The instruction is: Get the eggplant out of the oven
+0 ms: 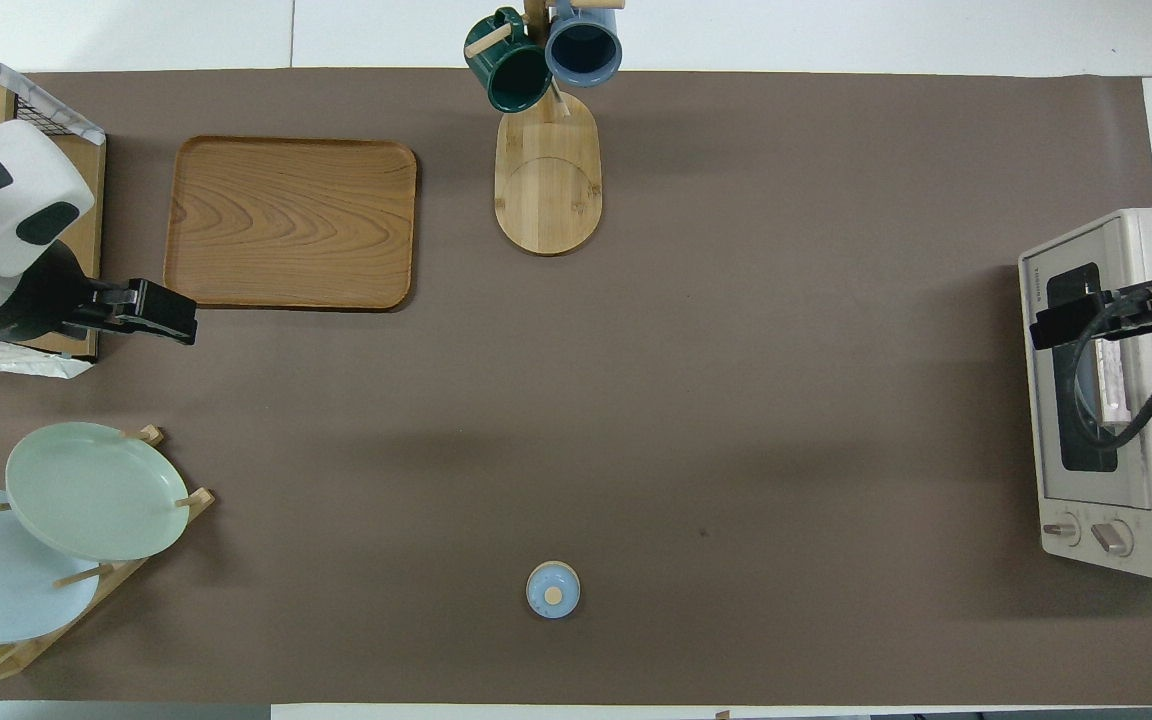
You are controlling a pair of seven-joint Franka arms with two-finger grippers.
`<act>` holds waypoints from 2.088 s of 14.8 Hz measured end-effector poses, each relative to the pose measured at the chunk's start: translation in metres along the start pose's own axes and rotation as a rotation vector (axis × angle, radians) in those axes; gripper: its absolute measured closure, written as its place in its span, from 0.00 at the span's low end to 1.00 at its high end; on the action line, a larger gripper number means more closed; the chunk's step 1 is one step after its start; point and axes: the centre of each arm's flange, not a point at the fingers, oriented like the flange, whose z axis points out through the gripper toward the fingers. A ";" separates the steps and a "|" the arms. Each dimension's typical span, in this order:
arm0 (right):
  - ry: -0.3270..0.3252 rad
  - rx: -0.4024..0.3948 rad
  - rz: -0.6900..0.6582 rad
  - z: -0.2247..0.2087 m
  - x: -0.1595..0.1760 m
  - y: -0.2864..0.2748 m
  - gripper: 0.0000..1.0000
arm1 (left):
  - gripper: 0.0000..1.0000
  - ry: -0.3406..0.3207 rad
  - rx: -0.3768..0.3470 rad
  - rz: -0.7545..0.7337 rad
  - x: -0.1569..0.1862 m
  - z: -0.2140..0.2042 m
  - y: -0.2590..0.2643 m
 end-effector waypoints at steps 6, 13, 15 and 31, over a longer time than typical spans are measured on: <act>0.000 0.000 0.008 0.000 0.000 0.000 0.00 | 0.00 0.000 0.000 0.000 0.000 0.000 0.000; 0.044 -0.008 -0.083 0.019 0.004 0.005 0.40 | 0.00 0.000 0.000 0.000 0.000 0.000 0.000; 0.064 -0.016 -0.185 0.035 0.003 0.017 0.63 | 0.00 0.000 0.000 0.000 0.000 0.000 0.000; -0.078 -0.283 0.129 0.112 -0.004 0.061 0.99 | 0.00 0.000 0.000 0.000 0.000 0.000 0.000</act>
